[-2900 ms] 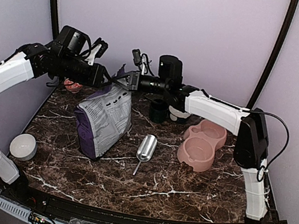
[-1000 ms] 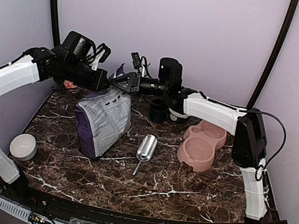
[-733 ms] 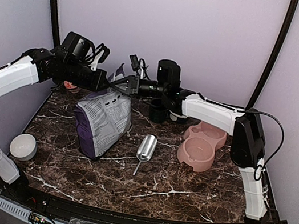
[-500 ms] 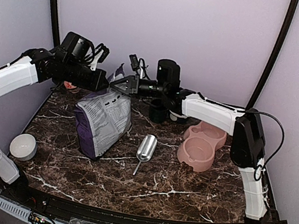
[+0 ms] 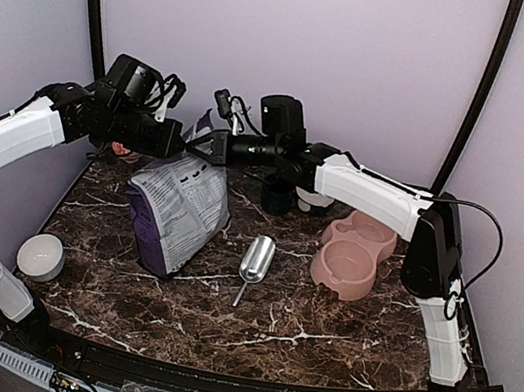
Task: Serve the pet food
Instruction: Open the pet food bag at the center of the board.
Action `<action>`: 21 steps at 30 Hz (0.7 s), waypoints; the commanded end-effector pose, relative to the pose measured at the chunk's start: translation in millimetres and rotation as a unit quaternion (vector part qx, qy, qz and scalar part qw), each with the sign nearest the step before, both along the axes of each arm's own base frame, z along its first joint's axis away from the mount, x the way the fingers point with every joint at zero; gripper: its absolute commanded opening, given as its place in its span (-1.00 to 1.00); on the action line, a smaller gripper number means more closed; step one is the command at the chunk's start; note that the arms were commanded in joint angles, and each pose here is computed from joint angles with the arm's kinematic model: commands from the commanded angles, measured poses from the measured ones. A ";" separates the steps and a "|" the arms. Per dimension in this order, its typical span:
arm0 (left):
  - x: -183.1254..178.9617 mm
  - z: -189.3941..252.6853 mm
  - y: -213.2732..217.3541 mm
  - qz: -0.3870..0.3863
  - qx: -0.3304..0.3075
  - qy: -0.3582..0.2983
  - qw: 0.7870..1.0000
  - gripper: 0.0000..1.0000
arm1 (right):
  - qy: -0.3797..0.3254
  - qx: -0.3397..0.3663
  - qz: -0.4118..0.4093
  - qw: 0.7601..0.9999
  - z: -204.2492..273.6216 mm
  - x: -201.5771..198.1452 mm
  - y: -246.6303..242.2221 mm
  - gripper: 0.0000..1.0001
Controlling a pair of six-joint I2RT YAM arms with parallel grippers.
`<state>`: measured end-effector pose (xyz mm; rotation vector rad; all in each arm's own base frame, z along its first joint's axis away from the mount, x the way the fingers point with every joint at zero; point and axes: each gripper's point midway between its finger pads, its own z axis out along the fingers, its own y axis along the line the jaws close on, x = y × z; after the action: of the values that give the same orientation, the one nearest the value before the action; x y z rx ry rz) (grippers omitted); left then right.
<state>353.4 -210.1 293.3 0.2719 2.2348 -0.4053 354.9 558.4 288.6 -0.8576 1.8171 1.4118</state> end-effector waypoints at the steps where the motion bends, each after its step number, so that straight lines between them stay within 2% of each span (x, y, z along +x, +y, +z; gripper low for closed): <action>1: -6.4 34.4 29.2 0.050 0.010 -0.030 0.998 -1.00 | -0.008 -0.081 -0.075 0.994 -30.2 28.0 -24.4 -1.00; 13: -7.0 46.9 52.5 0.102 0.038 -0.037 0.993 -1.00 | -0.021 -0.104 -0.095 0.990 -32.6 30.4 -33.4 -1.00; 21: -4.1 38.9 74.2 0.150 0.083 -0.037 0.985 -1.00 | -0.024 -0.108 -0.092 0.990 -30.9 28.2 -35.7 -1.00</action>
<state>350.0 -202.6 303.0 0.2166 2.2601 -0.3359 350.9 558.7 296.5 -0.8822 1.7875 1.2709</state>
